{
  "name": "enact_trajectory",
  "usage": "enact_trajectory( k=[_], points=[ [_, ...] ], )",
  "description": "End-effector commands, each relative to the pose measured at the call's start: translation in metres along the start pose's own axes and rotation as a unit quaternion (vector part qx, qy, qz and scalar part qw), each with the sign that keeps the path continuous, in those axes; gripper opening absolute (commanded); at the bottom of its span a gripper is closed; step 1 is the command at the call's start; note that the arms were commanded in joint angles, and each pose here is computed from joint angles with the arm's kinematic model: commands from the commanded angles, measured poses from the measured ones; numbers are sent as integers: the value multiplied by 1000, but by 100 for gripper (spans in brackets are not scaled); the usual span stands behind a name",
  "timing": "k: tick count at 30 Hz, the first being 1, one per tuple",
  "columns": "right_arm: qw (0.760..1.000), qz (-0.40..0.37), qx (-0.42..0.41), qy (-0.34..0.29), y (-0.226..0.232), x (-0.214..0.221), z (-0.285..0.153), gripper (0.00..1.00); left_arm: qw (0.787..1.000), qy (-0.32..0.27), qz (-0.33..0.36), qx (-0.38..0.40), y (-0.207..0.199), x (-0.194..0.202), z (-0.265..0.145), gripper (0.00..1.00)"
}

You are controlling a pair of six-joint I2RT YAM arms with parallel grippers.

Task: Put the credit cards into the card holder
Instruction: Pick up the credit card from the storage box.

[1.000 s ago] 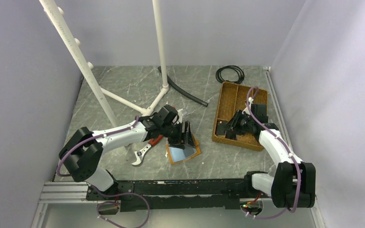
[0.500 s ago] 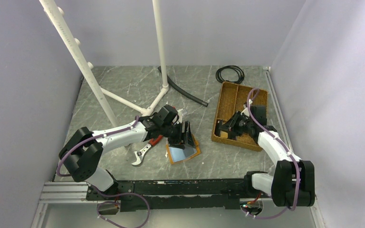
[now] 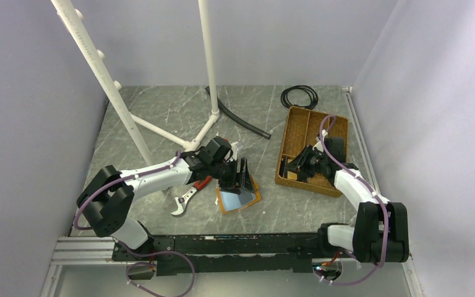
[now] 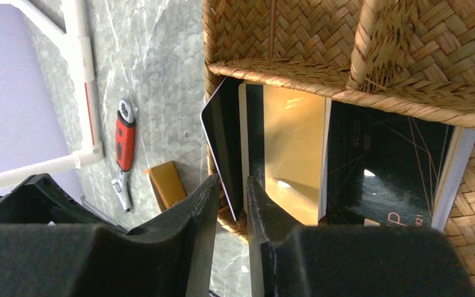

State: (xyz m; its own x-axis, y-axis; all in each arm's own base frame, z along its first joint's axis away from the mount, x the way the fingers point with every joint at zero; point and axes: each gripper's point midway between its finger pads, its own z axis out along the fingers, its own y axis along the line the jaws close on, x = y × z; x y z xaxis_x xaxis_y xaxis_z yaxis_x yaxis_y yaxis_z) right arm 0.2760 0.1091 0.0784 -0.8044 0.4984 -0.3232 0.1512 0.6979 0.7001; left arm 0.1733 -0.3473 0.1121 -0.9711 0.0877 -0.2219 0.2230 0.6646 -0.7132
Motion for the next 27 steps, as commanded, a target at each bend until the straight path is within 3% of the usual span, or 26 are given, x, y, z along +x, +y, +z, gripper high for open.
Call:
enact_trajectory(
  k=[1,11,14,18,24,27],
  points=[
    [999,-37,1,-24,3,-14,-1,27,1000,-8,17,22,-9,-3,-3,70],
    [996,-91,3,-9,18,-9,19,33,1000,-9,15,25,-10,-3,-3,70],
    [993,-106,42,-25,17,-17,19,23,1000,-10,14,23,-9,-3,-4,71],
    [985,-131,103,-42,21,-25,-2,0,1000,-12,15,14,-7,-2,-7,71],
    [977,-168,108,-79,47,-34,-55,0,1000,-18,24,11,-10,-6,-16,74],
    [977,-212,9,-33,83,-15,-61,0,998,-26,23,43,-17,-15,-28,87]
  ],
)
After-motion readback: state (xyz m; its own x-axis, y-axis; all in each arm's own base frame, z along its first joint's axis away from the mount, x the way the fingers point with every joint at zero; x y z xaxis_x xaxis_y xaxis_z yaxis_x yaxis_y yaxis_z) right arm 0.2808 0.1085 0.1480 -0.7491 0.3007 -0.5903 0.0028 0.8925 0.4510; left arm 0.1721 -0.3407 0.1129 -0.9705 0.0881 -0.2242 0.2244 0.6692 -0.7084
